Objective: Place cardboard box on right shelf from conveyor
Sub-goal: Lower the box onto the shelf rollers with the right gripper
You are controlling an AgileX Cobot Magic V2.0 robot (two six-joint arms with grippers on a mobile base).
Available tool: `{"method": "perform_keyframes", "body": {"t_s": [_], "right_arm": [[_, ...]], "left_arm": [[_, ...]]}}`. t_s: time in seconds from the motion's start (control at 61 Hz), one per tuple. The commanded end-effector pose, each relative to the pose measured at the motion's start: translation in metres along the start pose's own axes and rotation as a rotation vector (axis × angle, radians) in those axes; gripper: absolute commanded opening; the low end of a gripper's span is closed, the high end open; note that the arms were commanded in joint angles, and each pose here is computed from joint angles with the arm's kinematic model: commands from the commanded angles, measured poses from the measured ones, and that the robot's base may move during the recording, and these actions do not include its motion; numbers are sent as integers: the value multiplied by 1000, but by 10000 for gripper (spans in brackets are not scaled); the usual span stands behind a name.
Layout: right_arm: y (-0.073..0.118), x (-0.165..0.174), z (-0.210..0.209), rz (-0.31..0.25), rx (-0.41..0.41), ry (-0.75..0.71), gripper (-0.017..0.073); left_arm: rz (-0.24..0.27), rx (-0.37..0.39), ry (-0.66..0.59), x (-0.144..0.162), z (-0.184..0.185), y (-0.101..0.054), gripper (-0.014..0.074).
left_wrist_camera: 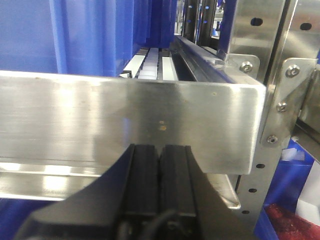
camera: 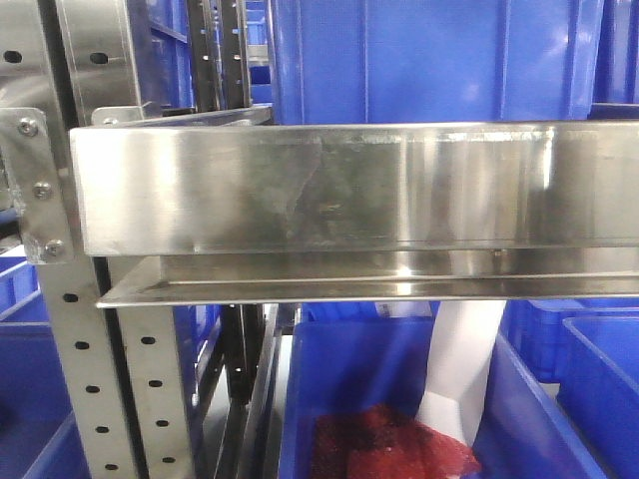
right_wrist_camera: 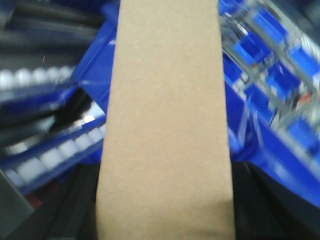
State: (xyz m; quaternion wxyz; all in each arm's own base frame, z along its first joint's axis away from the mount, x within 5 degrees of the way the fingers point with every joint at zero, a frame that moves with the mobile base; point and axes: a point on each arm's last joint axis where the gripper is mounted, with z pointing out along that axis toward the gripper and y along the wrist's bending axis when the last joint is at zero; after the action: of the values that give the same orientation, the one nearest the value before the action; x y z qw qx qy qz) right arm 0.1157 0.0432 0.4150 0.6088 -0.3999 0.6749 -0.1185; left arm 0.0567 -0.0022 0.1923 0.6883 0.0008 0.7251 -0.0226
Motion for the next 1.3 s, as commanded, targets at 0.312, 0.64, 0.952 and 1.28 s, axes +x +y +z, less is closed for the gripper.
{"method": "perform_keyframes", "body": {"t_s": [0.312, 0.64, 0.952, 1.28], "right_arm": [[15, -18, 86, -626, -111, -40, 235], [7, 13, 142, -602, -93, 88, 235], [14, 22, 160, -584, -135, 114, 242], [15, 21, 160, -430, -137, 116, 635]], "left_arm": [[-5, -2, -92, -5, -1, 0, -116], [-5, -2, -92, -5, -1, 0, -116], [-5, -2, -92, -5, -1, 0, -116], [-5, -2, -92, -5, -1, 0, -116]]}}
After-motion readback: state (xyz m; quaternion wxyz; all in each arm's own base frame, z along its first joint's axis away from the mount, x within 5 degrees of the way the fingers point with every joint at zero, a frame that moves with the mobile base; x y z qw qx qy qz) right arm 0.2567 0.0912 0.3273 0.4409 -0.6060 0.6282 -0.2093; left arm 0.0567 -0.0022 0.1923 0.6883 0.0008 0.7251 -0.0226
